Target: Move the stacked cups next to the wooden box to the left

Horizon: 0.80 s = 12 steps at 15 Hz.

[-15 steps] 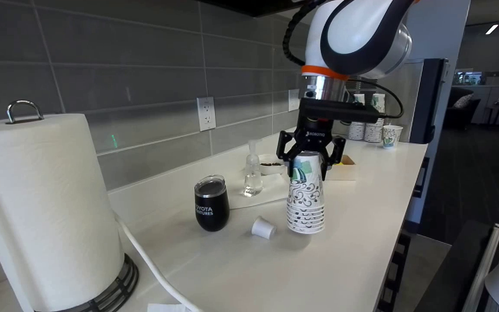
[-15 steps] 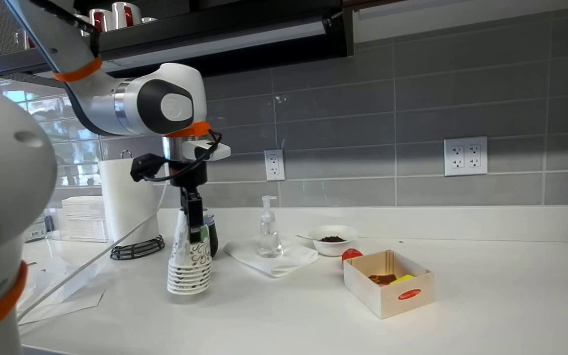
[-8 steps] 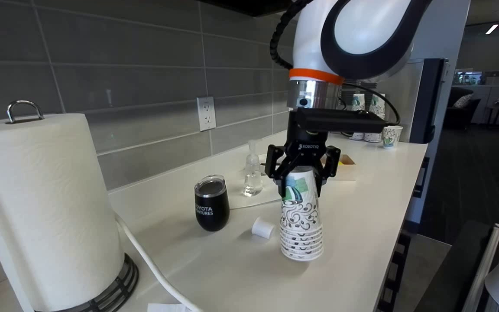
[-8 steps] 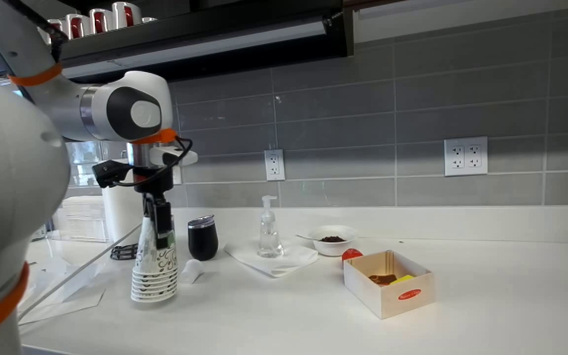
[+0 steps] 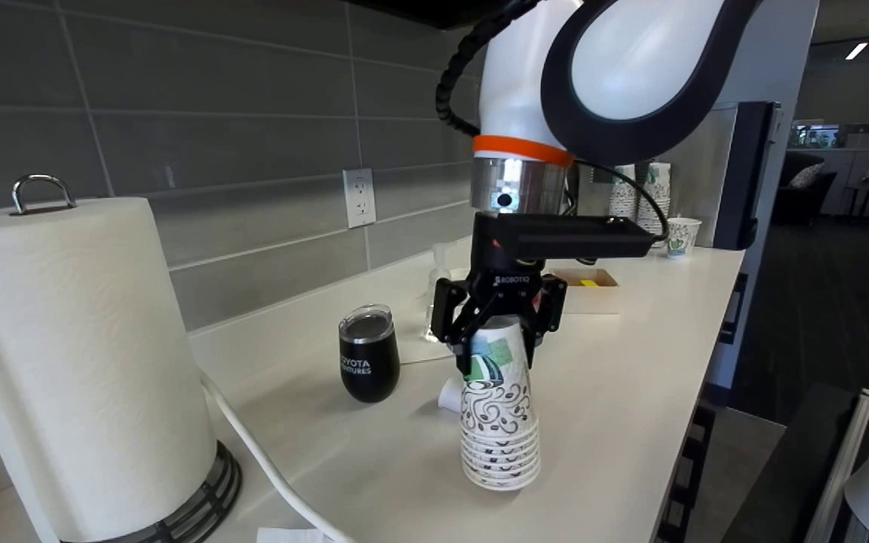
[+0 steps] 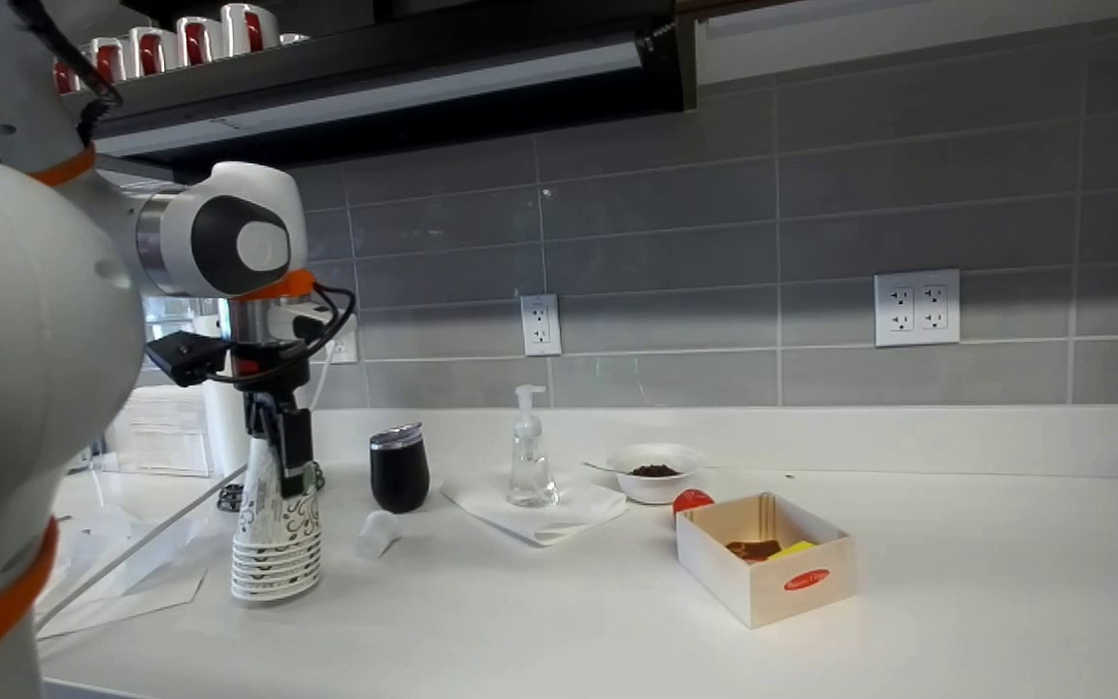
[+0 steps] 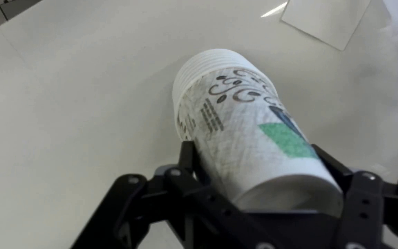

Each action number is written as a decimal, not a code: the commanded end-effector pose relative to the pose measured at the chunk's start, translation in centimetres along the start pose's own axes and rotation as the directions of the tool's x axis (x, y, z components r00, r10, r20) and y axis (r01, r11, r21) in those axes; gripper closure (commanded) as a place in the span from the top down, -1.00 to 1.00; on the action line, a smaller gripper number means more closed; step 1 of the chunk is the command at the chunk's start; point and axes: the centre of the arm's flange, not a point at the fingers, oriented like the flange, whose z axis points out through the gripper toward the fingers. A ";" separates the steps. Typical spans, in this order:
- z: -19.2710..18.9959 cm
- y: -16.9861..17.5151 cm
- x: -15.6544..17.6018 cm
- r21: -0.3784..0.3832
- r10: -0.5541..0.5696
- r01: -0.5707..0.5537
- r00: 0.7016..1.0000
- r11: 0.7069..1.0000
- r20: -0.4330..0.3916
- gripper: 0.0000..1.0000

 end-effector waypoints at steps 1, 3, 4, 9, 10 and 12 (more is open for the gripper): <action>1.2 -2.7 0.8 0.024 -0.059 0.060 0.997 0.998 -0.049 0.08; 1.8 -3.6 0.6 0.022 -0.100 0.102 0.991 0.995 -0.085 0.08; 2.0 -4.0 0.5 0.016 -0.122 0.125 0.987 0.992 -0.102 0.08; 2.6 -5.3 -0.6 -0.023 -0.229 0.229 0.953 0.973 -0.198 0.77; 2.5 -5.4 -0.7 -0.027 -0.238 0.238 0.949 0.971 -0.205 0.93; 2.2 -5.5 -0.7 -0.029 -0.241 0.241 0.948 0.970 -0.207 1.00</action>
